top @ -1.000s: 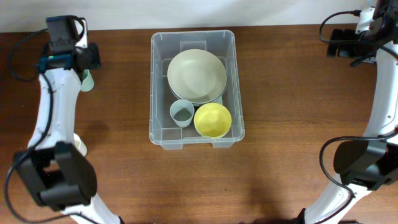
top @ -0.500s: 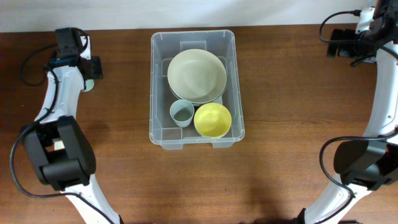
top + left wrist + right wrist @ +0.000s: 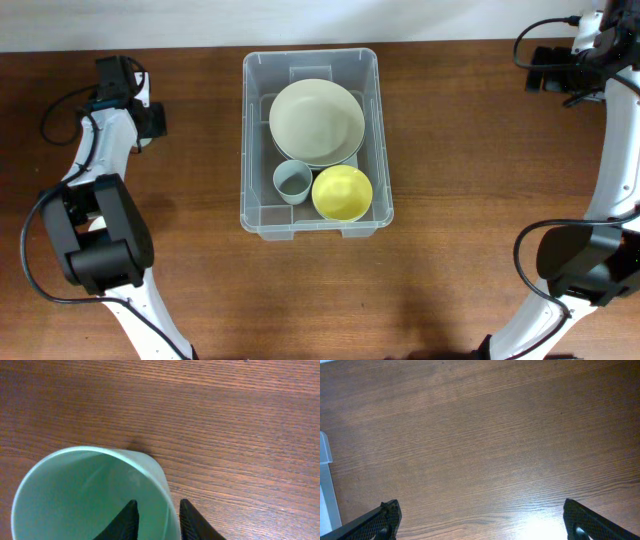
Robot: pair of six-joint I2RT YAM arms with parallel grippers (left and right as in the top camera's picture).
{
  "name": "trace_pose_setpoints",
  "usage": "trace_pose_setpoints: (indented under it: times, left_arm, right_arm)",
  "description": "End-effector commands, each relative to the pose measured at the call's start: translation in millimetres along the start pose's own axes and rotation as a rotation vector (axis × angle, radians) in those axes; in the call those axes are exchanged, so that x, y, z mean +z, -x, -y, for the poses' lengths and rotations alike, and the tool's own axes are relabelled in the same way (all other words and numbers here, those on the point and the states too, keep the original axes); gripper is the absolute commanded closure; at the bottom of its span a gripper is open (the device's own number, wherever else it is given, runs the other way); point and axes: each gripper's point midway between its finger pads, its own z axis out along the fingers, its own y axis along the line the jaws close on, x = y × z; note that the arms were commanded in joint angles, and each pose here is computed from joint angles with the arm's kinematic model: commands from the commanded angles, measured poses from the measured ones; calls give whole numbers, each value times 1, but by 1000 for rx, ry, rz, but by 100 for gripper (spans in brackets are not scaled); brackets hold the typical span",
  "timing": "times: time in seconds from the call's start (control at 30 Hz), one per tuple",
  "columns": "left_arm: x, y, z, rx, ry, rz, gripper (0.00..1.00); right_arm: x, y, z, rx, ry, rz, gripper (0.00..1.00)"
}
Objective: Pack container
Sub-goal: 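Grasp the mint-green cup with the left gripper, then lift the mint cup and lower it into the grey cup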
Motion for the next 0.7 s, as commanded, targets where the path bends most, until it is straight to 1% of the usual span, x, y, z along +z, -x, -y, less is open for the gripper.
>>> trace_pose_setpoints:
  times: [0.0,0.07,0.1,0.13,0.17,0.3,0.4,0.43,0.47,0.57,0.63,0.67]
  left_arm:
    - [1,5,-4,-3,-1,11,83]
    - [1,5,-4,-3,-1,10,84]
    - [1,5,-4,-2,-1,10,87]
    - [1,5,-4,-2,0,11,95]
    - [1,4,-6,-2,7,10,99]
    - [0,4,-17,-3,74,3,99]
    - [-9,10,-27,-3,124,6,99]
    - [-17,15,-27,-3,122,10,99]
    - [-42,27,-25,4,113,17,99]
    - [-79,39,-15,22,76,24,99]
    - [-134,43,18,56,-46,15,99]
    - [-151,43,30,71,-93,14,99]
  right_arm:
    - [-12,4,0,10,3,29,1]
    - [-12,4,0,10,3,29,1]
    - [-12,4,0,10,3,29,1]
    - [-12,4,0,10,3,29,1]
    - [-12,4,0,10,3,29,1]
    - [-12,4,0,10,3,29,1]
    - [-12,4,0,10,3,29,1]
    - [-12,4,0,10,3,29,1]
    - [-12,4,0,10,3,29,1]
    - [-12,4,0,10,3,29,1]
    - [-12,4,0,10,3,29,1]
    - [-12,4,0,10,3,29,1]
